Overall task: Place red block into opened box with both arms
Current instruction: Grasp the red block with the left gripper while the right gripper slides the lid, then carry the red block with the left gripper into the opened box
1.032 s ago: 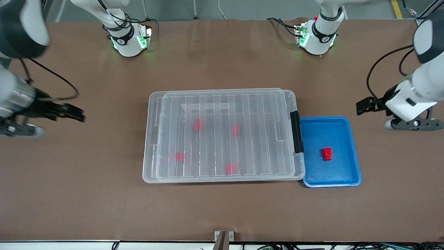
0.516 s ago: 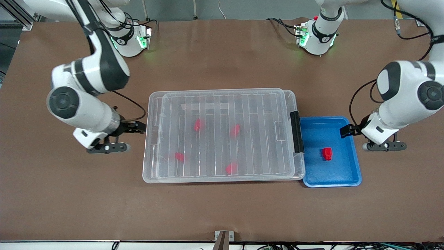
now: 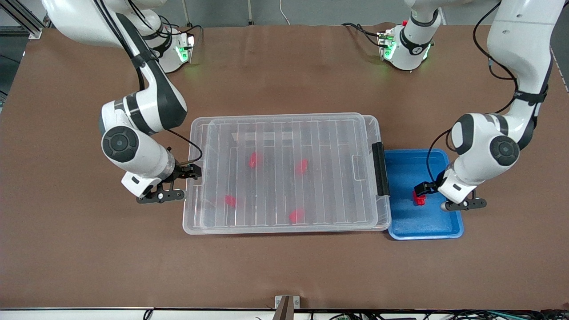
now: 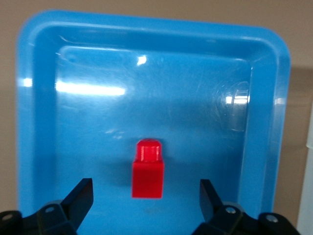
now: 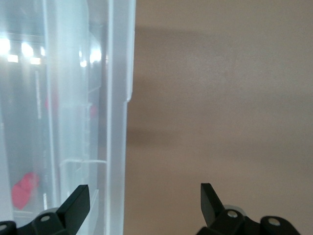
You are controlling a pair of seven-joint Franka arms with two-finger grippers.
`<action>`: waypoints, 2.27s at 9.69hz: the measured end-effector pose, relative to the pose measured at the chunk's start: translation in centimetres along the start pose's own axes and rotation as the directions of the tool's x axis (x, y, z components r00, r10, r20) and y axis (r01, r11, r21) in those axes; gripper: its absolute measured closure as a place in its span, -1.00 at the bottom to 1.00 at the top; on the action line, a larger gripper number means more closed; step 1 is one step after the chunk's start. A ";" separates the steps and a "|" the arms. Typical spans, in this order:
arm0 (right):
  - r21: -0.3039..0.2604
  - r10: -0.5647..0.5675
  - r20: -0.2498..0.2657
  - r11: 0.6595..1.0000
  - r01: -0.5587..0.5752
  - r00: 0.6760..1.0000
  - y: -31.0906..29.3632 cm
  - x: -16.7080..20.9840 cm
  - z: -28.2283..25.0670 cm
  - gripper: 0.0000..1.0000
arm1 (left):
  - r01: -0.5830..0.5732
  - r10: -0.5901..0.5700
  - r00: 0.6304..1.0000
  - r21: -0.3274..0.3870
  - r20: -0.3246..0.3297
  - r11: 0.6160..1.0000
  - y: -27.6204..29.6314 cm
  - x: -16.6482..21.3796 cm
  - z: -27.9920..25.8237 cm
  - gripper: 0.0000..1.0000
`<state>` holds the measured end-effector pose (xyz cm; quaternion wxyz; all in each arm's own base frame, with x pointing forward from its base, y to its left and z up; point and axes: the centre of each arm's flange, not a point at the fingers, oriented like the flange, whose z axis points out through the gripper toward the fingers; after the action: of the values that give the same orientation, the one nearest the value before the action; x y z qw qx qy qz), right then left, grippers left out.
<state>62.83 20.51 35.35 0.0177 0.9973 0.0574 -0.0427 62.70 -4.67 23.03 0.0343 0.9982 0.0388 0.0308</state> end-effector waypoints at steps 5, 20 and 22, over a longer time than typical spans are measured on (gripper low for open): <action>-0.033 -0.021 0.005 0.999 0.021 1.000 0.3 0.3 1.1 -1.00 | -0.006 0.006 1.000 0.005 0.027 1.000 0.2 -0.3 3.2 -0.22; -0.060 -0.143 0.095 0.987 0.149 0.985 18.9 0.9 -0.1 -1.00 | 0.126 -0.124 0.990 -0.028 0.063 0.992 22.0 -3.9 -16.7 0.30; -0.044 -0.063 0.089 0.997 0.067 0.994 19.0 1.2 -3.9 -1.00 | 0.106 -0.105 0.990 -0.008 0.099 0.994 26.1 -6.3 -14.1 0.30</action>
<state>66.50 1.92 39.70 0.0421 0.9914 0.0899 -0.0855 57.46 -30.19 38.58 0.0444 0.9948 0.0897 -0.0201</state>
